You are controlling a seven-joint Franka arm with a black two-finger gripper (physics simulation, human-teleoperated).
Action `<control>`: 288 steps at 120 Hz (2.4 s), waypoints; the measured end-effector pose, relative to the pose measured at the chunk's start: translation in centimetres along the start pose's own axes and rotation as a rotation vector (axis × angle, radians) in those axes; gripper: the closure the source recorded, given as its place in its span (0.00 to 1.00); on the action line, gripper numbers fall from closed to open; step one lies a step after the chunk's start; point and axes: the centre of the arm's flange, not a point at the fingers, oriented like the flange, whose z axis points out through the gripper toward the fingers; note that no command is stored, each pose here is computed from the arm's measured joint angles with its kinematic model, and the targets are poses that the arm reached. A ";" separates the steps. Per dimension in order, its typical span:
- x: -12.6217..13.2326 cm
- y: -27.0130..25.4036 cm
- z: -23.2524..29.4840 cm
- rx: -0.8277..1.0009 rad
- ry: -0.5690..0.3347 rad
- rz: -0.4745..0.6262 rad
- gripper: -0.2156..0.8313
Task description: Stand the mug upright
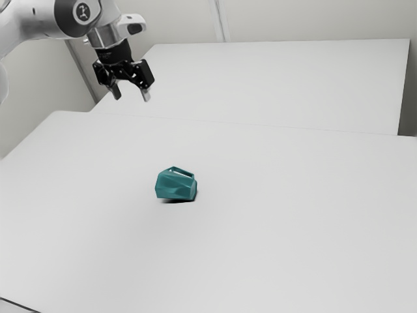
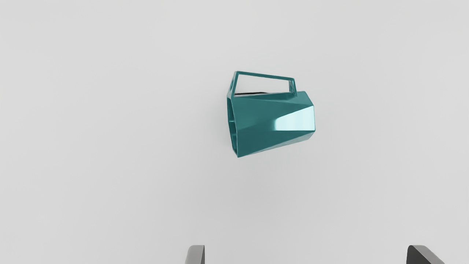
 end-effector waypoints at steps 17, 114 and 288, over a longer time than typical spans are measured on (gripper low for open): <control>0.0 -0.1 0.9 -0.004 -0.019 -0.012 0.21; -1.4 -7.6 21.2 -0.288 -0.193 -0.233 0.21; 0.2 -10.0 32.2 -0.815 0.018 0.029 0.21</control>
